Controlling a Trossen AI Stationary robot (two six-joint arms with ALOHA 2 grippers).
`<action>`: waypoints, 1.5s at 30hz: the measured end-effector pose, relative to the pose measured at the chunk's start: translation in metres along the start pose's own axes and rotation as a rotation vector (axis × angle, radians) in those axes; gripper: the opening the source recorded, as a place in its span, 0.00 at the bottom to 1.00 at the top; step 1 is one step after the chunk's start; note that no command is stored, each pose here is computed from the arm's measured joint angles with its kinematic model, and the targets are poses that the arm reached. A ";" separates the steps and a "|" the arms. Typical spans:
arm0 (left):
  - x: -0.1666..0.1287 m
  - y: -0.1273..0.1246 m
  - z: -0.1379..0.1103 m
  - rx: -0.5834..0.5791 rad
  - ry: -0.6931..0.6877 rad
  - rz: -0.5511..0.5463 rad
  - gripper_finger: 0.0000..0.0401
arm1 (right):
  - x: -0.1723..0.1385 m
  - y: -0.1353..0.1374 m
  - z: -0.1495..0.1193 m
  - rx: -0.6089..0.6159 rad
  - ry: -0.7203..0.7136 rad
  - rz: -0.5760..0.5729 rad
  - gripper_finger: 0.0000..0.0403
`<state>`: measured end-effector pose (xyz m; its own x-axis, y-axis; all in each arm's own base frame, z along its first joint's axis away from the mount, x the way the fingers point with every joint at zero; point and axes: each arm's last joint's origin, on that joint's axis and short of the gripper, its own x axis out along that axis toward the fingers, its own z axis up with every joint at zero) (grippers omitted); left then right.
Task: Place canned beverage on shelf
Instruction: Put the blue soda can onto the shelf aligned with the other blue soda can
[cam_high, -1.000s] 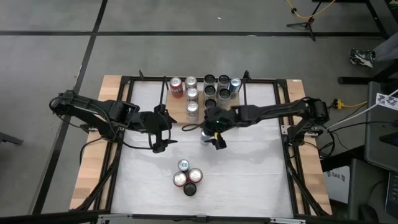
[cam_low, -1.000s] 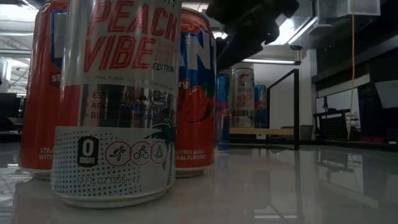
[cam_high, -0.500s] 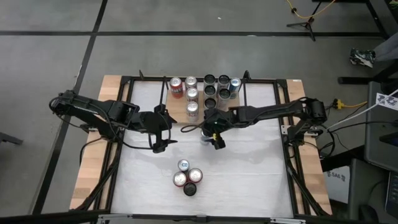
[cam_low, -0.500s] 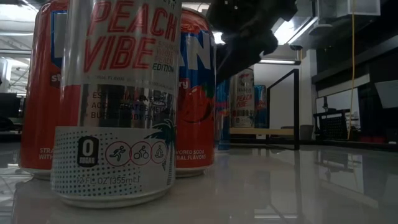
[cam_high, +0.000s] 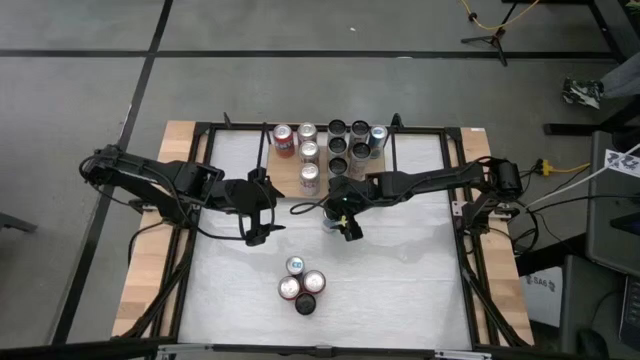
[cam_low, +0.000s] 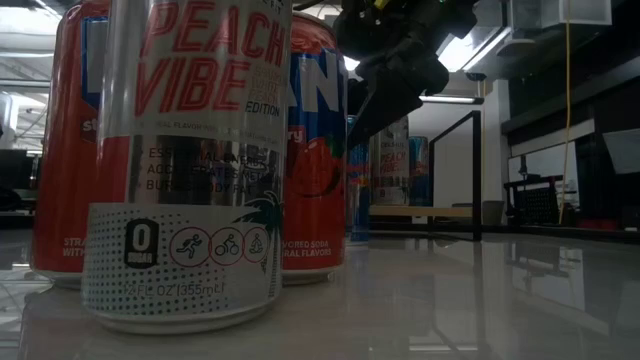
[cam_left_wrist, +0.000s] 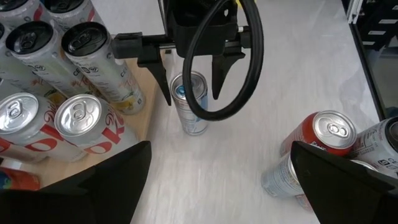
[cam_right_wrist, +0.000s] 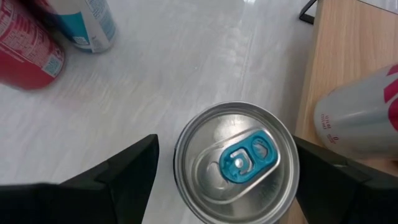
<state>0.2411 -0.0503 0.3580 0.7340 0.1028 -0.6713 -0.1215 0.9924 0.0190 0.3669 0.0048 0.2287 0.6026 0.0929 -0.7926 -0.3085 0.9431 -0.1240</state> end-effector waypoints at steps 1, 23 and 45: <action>0.000 0.000 0.000 0.000 0.000 0.000 0.94 | 0.000 0.000 0.000 0.002 0.001 0.000 0.80; 0.000 0.000 0.000 0.000 0.000 0.000 0.94 | -0.001 0.001 0.000 0.035 0.003 0.002 0.57; 0.000 0.000 0.000 0.000 0.000 0.000 0.94 | -0.108 0.013 -0.008 0.288 -0.012 -0.005 0.58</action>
<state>0.2411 -0.0504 0.3580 0.7341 0.1026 -0.6713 -0.1212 0.9924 0.0191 0.2917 0.0043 0.3083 0.6129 0.0905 -0.7850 -0.0854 0.9952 0.0480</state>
